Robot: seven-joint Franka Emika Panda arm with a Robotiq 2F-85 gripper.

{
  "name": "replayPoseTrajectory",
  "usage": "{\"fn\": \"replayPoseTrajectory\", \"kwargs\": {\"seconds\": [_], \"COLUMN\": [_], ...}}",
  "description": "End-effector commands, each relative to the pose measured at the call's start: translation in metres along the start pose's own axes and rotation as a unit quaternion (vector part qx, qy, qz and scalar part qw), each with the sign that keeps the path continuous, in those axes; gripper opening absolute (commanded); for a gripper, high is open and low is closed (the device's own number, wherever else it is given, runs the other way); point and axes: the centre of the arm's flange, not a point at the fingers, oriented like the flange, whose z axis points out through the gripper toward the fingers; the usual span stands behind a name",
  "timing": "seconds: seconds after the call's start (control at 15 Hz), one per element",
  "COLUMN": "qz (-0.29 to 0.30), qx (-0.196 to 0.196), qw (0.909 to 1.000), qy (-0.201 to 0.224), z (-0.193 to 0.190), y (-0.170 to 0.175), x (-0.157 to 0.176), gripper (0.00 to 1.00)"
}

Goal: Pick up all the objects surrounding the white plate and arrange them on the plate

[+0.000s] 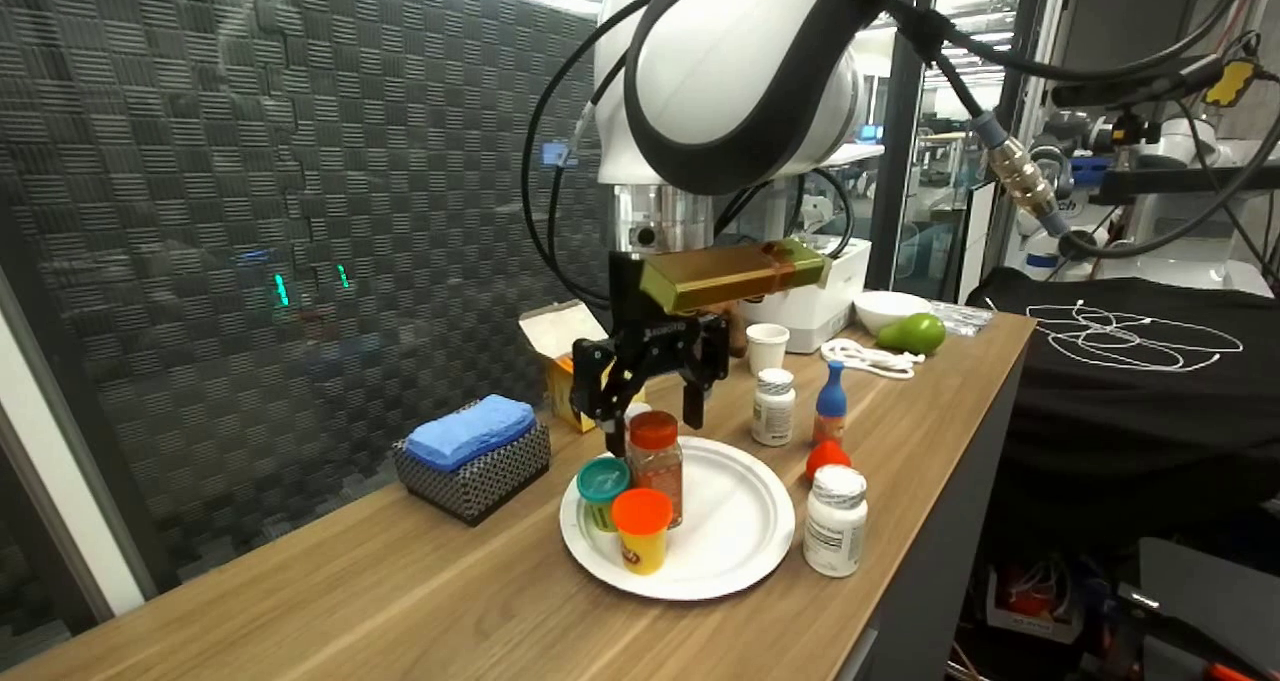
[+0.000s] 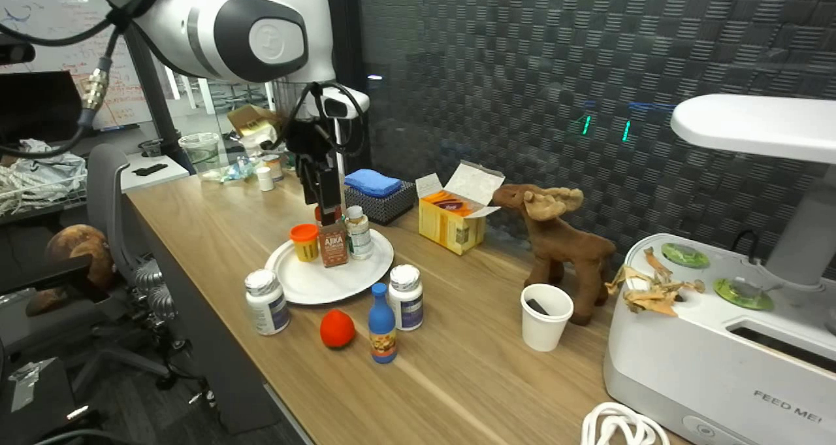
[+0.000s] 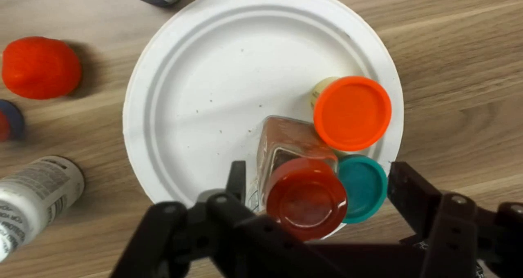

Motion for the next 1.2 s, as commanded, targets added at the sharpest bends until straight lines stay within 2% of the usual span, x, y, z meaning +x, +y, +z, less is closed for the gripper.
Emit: {"fn": "replayPoseTrajectory", "kwargs": {"seconds": [0.0, 0.27, 0.53, 0.8, 1.13], "qz": [0.007, 0.02, 0.051, 0.055, 0.066], "qx": [-0.009, -0.016, -0.029, -0.026, -0.028], "qw": [0.9996, 0.9987, 0.9957, 0.9966, 0.9969], "qy": [0.026, 0.045, 0.072, 0.055, 0.032], "z": [-0.019, -0.044, -0.066, -0.061, -0.036], "y": [0.006, 0.035, 0.083, 0.133, 0.172], "x": [-0.013, -0.002, 0.015, 0.035, 0.034], "gripper": [1.0, 1.0, 1.0, 1.0, 1.0]}}
